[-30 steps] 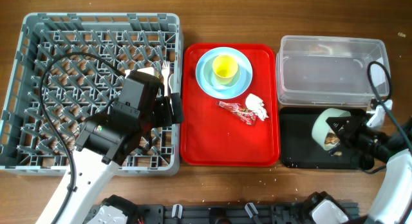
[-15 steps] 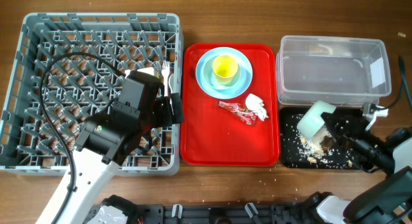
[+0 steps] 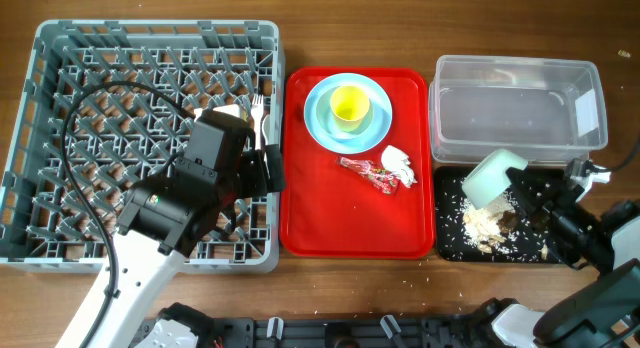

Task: Sort waste into correct bins and load items into the dishwasher rack
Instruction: 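Carry the bowl to the black tray and tip the rice out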

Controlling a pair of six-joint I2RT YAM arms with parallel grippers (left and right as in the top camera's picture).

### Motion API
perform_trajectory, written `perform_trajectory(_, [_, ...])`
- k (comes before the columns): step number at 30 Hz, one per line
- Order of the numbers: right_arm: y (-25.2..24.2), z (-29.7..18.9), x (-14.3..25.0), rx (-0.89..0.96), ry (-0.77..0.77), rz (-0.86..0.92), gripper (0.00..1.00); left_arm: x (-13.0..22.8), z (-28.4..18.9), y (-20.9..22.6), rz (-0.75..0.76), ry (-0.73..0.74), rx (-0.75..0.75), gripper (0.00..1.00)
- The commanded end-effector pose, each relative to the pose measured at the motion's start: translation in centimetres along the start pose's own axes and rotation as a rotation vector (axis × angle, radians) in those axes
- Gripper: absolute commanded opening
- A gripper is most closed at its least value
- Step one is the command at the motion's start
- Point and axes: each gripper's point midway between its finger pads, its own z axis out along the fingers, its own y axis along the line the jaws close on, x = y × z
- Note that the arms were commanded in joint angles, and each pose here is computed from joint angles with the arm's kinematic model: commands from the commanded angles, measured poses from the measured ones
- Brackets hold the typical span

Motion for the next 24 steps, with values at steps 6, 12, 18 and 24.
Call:
perform_trajectory(6, [1.2,-0.1,-0.2,-0.065,-0.023,0.081,0.04,-0.1,0.0,-0.2,-0.004,0.0,0.009,1.0])
perform_trajectory(12, [0.6,-0.1,0.0,-0.031,-0.01,0.157,0.04,-0.1,0.0,-0.2,-0.004,0.0,0.009,1.0])
perform_trajectory(18, [0.1,-0.1,0.3,-0.001,0.0,0.157,0.04,-0.1,0.0,-0.2,-0.004,0.0,0.009,1.0])
perform_trajectory(24, [-0.6,-0.6,1.4,0.179,0.08,0.036,0.04,-0.1,0.0,-0.2,-0.004,0.0,0.009,1.0])
